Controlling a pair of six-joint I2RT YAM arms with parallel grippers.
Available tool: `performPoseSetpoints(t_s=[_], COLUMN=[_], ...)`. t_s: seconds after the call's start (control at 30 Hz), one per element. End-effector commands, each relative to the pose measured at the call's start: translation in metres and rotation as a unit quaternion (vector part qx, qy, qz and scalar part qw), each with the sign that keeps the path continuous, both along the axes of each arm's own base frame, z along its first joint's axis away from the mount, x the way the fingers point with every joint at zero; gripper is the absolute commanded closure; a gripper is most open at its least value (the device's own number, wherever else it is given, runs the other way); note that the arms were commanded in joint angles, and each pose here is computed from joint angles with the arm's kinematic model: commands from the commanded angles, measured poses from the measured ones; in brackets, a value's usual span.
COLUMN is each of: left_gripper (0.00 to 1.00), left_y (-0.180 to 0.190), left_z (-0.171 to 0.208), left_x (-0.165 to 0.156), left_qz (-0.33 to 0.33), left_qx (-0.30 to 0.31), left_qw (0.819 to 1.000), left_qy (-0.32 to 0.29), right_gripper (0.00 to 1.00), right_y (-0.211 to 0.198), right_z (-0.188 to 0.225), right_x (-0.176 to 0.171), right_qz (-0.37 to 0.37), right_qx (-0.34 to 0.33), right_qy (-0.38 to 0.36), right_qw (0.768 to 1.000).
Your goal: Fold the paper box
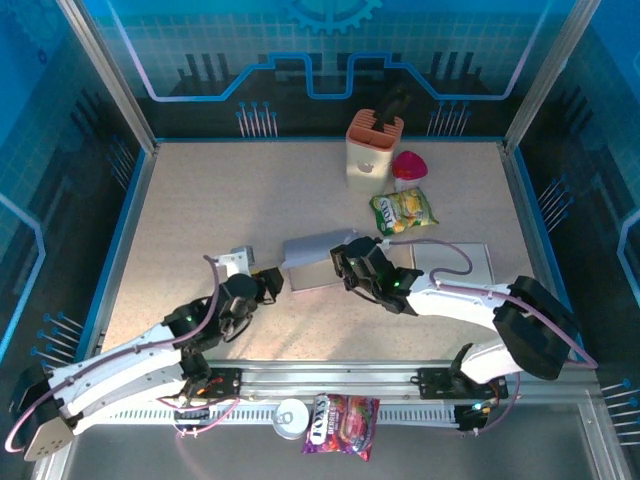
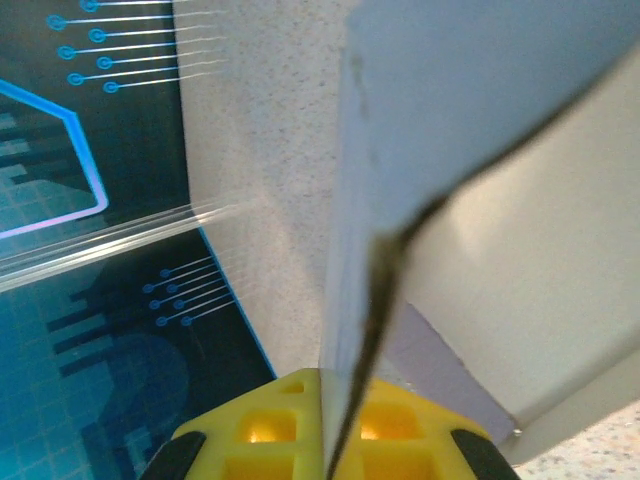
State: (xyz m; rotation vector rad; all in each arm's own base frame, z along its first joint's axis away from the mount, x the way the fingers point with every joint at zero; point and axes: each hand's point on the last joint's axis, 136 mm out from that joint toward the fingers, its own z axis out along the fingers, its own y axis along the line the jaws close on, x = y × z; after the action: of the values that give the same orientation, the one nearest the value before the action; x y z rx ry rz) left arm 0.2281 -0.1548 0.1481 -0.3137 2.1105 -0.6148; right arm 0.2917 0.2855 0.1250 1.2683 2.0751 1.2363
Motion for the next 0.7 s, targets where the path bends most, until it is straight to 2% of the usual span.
performPoseSetpoints(t_s=[0.0,0.17,0.33,0.67], left_gripper=[0.54,0.45,0.39,0.43], left_y=[0.009,0.001,-0.004,-0.028], left_z=[-0.014,-0.005,-0.011,-0.027], left_x=[-0.02,-0.011,0.01,0.063], left_qz=[0.005,-0.003,-0.006,-0.045], left_qx=[-0.001,-0.029,-0.039,-0.055], left_qw=[0.997,0.992,0.987,0.984], left_qy=[0.08,0.122,0.156,0.166], right_gripper=[1.0,1.0,1.0,0.99], right_y=[0.0,0.0,-0.006,-0.006], right_z=[-0.014,-0.023,-0.034,-0.049], right_x=[-0.004,-0.01,-0.016,-0.019], right_qz=[0.009,0.022,0.027,0.041], right_qx=[-0.02,-0.027,-0.041,-0.049], right_qy=[0.007,0.014,0.02,0.025], right_qw=[1.0,0.999,0.999,0.998])
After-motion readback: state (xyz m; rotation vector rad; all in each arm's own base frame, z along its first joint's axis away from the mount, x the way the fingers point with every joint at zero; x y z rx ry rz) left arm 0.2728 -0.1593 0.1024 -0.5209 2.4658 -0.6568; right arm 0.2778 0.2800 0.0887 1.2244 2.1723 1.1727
